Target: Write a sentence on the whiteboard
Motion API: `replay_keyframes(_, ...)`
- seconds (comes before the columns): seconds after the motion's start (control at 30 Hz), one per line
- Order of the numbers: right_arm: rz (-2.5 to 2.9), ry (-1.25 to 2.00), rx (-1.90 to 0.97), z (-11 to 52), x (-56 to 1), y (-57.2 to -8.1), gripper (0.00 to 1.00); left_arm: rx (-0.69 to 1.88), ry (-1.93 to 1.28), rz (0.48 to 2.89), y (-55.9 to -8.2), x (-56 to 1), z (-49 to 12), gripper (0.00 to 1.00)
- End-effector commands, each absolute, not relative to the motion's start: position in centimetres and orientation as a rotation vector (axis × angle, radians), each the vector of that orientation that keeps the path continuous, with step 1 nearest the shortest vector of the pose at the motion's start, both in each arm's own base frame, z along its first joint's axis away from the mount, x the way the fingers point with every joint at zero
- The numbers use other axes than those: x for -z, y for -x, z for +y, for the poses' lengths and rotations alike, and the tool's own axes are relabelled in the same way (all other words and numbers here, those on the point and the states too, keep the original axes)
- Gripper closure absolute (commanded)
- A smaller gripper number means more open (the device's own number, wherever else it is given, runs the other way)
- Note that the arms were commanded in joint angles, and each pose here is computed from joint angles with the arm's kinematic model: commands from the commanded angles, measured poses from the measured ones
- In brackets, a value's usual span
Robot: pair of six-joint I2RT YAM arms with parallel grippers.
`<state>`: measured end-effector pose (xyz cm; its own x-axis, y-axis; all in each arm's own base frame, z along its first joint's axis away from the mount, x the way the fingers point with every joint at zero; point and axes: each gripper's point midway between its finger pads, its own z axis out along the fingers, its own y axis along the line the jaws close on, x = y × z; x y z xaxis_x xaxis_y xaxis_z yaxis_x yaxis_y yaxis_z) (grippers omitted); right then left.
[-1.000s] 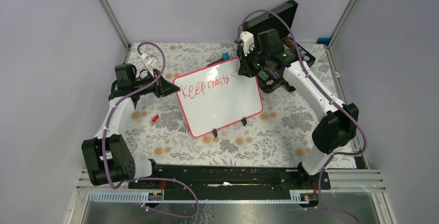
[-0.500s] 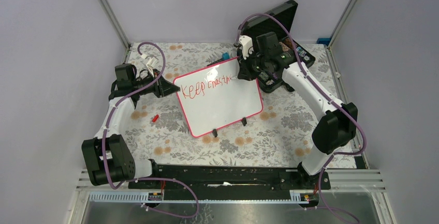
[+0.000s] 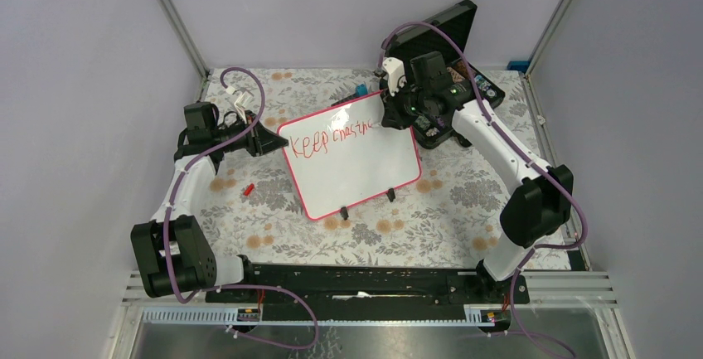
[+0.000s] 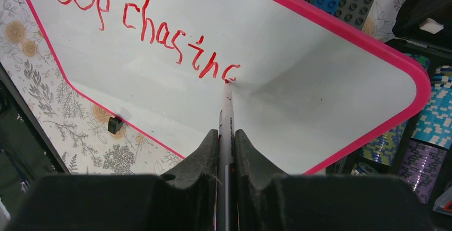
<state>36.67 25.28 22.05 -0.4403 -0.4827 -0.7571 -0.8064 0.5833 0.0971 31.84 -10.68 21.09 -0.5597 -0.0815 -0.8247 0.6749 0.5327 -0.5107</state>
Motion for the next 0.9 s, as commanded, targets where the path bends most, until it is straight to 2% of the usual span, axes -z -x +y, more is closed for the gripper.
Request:
replay_keyframes(0.0,2.045,1.010,-0.511,24.7,-24.5,-37.5,1.00,1.045,-0.588,1.835,-32.4,-22.1,-11.0,1.00)
replay_keyframes(0.57,2.023,0.992,-0.515,25.2,-25.6,-38.6,1.00,1.045,-0.591,1.833,-32.5,-22.1,-10.9,1.00)
replay_keyframes(0.87,2.057,1.009,-0.530,25.0,-24.0,-37.6,1.00,1.046,-0.590,1.835,-32.5,-22.1,-10.9,1.00)
